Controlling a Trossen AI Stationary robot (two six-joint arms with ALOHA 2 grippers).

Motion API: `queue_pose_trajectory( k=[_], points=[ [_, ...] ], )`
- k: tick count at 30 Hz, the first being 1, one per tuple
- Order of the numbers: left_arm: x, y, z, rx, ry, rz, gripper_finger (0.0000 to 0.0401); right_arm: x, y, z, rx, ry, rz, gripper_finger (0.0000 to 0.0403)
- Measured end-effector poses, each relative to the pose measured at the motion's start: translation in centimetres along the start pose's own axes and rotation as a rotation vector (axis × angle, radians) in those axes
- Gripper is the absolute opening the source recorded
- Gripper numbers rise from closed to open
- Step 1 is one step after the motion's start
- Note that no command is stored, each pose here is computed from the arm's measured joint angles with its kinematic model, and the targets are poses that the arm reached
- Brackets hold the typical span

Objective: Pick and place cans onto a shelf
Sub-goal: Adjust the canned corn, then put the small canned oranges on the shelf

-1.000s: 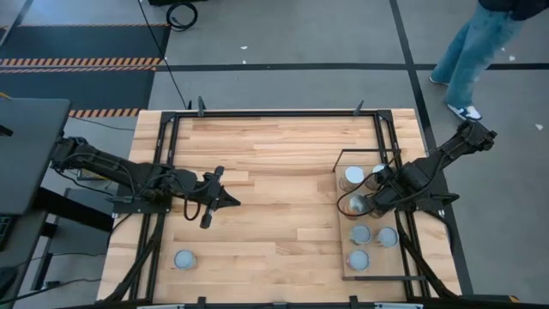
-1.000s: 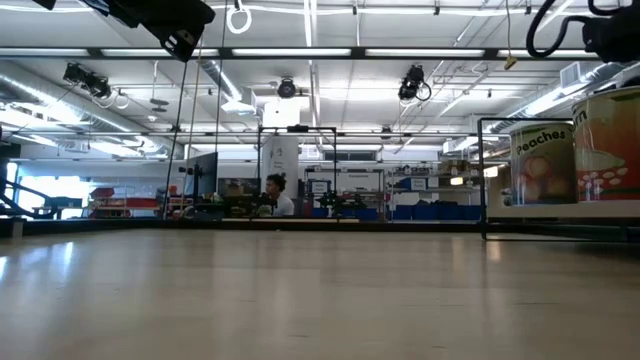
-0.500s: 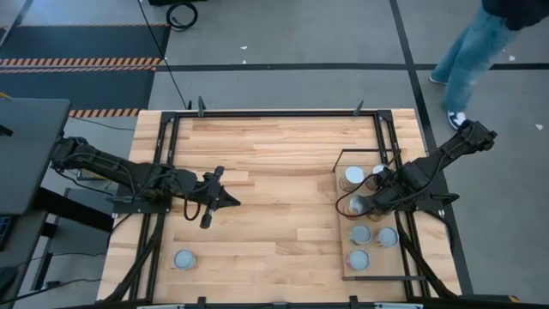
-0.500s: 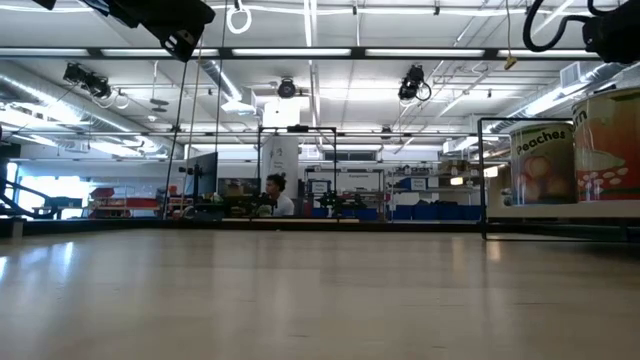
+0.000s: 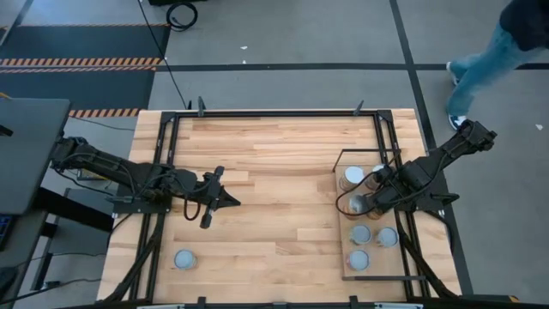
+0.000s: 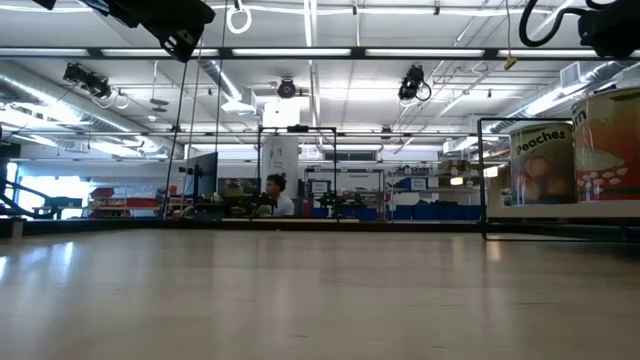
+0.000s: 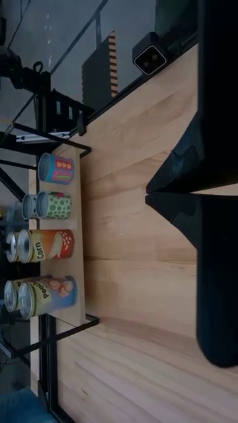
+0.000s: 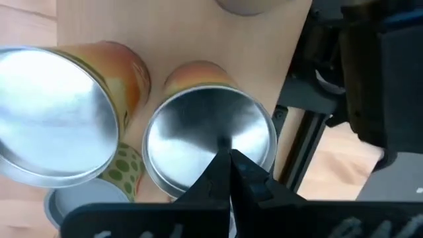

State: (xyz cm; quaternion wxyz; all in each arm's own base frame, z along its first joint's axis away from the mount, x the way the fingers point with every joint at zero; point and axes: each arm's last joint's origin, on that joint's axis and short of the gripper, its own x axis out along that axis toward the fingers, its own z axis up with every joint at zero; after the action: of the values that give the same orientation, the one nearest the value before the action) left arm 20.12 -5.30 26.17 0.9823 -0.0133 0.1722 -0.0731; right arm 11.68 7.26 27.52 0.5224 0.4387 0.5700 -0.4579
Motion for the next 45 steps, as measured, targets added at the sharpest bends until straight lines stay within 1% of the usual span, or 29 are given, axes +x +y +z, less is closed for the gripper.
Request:
queue_pose_trajectory(
  k=[3, 6, 17, 34, 37, 42, 45],
  points=[
    [0.0, 0.0, 0.0, 0.000, 0.000, 0.000, 0.0011, 0.3, 0.2, 0.1, -0.001, -0.032, 0.022, 0.0002],
    [0.0, 0.0, 0.0, 0.000, 0.000, 0.000, 0.0011, 0.7, 0.3, 0.1, -0.003, -0.030, 0.025, 0.0002],
    [0.0, 0.0, 0.0, 0.000, 0.002, 0.000, 0.0011, 0.7, -0.1, 0.0, 0.010, 0.011, -0.023, 0.0002],
    [0.0, 0.0, 0.0, 0.010, 0.002, 0.000, 0.0011, 0.6, 0.0, 0.0, 0.018, -0.005, -0.010, 0.0003],
    [0.0, 0.0, 0.0, 0.015, 0.001, 0.000, 0.0011, 0.0, 0.2, 0.0, 0.017, -0.002, 0.022, 0.0003],
    [0.0, 0.0, 0.0, 0.035, 0.001, 0.001, 0.0011, -2.4, 0.0, 0.0, 0.022, -0.034, 0.075, 0.0003],
    [0.0, 0.0, 0.0, 0.038, 0.000, 0.001, 0.0011, -3.9, 0.0, 0.1, 0.034, -0.059, 0.149, 0.0003]
  ],
)
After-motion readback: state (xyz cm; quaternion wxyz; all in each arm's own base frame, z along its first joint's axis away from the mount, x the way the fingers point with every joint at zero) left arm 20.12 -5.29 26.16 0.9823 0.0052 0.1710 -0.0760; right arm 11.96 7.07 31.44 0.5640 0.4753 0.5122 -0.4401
